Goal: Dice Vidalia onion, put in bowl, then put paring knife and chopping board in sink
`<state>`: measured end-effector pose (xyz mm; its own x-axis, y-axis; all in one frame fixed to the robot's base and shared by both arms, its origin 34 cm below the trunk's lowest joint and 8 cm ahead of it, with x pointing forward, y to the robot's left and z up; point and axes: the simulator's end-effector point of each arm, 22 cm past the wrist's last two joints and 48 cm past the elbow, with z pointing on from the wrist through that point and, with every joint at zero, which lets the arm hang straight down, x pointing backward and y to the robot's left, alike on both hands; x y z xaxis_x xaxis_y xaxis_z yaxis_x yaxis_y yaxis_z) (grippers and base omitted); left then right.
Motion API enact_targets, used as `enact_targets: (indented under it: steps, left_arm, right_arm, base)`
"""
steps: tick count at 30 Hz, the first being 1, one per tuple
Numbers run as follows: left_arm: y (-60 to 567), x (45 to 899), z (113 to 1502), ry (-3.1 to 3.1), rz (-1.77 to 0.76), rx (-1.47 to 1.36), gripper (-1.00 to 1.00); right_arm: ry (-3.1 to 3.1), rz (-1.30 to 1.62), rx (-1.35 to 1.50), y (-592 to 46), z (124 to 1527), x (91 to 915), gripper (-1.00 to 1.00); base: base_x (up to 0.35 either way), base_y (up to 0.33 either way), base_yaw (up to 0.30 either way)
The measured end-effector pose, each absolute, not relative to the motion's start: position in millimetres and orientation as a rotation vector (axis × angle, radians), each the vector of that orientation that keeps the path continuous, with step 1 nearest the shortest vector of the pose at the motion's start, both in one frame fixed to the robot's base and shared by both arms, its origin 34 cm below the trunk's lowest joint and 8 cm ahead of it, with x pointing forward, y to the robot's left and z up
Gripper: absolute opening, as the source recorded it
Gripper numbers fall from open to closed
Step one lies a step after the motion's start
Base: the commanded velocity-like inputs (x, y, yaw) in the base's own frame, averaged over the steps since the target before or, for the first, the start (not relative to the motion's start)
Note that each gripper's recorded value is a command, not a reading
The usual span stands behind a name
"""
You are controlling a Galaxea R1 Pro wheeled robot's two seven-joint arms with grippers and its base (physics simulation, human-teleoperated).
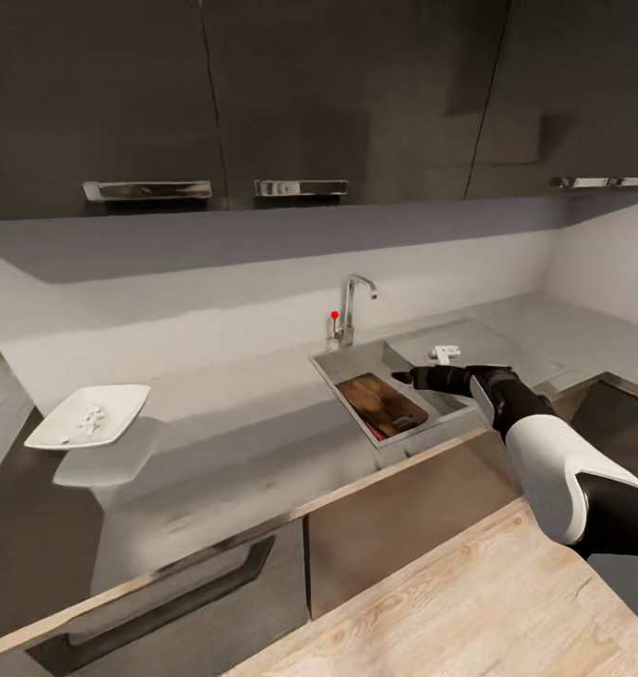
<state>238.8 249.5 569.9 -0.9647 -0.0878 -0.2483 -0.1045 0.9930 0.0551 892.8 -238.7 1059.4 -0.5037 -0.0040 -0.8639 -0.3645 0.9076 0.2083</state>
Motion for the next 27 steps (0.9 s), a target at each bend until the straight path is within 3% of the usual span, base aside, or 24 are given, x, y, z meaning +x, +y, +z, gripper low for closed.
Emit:
enact_targets:
  steps: [8,27]
  left_arm:
    - [245,239,570,2.889,0.091,-0.142,1.00]
    - [245,239,570,2.889,0.090,-0.142,1.00]
  right_arm:
    - [2.022,0.441,-0.283,-272,1078,892,1.00]
    - [2.021,0.438,-0.282,-275,1079,892,1.00]
  base:
    - [-0.338,0.000,0.000]
    - [-0.338,0.000,0.000]
